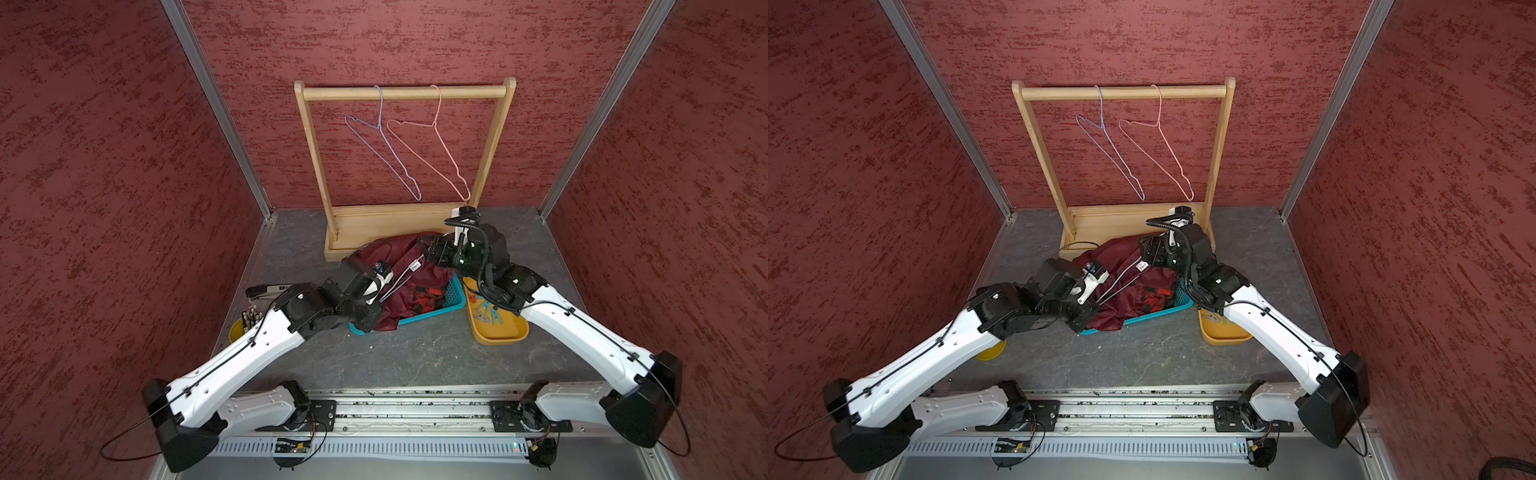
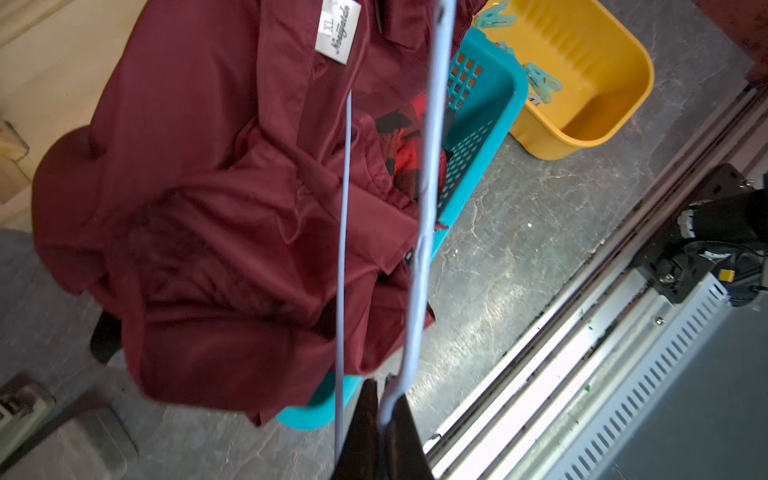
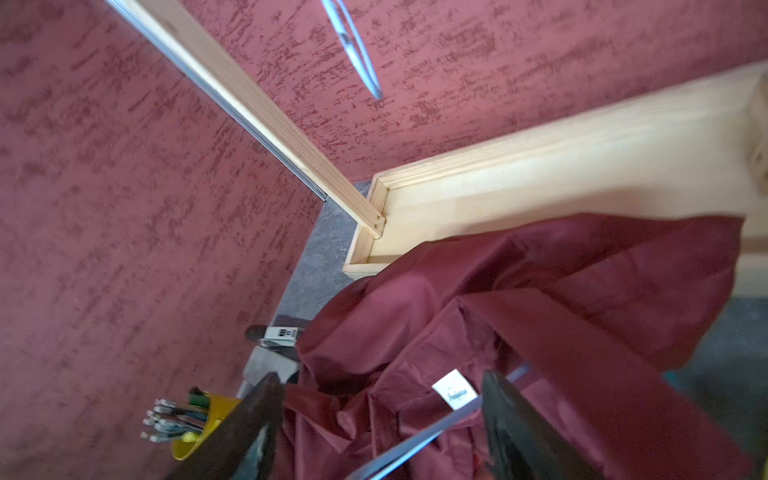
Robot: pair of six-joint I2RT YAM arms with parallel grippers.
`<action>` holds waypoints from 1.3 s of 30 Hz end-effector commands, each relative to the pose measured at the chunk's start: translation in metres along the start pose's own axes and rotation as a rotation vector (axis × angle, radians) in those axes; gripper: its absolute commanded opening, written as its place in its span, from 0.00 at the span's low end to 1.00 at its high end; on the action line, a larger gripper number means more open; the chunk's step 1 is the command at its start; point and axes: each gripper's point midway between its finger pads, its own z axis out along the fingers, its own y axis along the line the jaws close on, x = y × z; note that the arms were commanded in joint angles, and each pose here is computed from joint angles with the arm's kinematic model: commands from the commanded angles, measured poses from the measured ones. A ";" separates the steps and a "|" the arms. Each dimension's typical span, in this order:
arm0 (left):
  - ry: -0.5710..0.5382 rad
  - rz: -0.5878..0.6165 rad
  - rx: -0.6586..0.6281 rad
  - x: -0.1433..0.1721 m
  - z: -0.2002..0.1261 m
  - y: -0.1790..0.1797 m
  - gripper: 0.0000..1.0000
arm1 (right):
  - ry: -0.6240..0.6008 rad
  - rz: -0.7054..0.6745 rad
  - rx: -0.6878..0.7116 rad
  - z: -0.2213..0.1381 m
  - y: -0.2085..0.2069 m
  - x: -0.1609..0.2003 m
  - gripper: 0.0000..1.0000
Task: Remove the clothespins securing long-sleeve shirts to the hanger
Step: Remove the long-sleeve shirt from the hanger, then place the hanger on the clothesline.
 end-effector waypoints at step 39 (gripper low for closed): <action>-0.372 -0.667 -0.267 -0.184 -0.135 0.096 0.00 | -0.032 0.320 0.121 0.012 -0.139 -0.031 0.99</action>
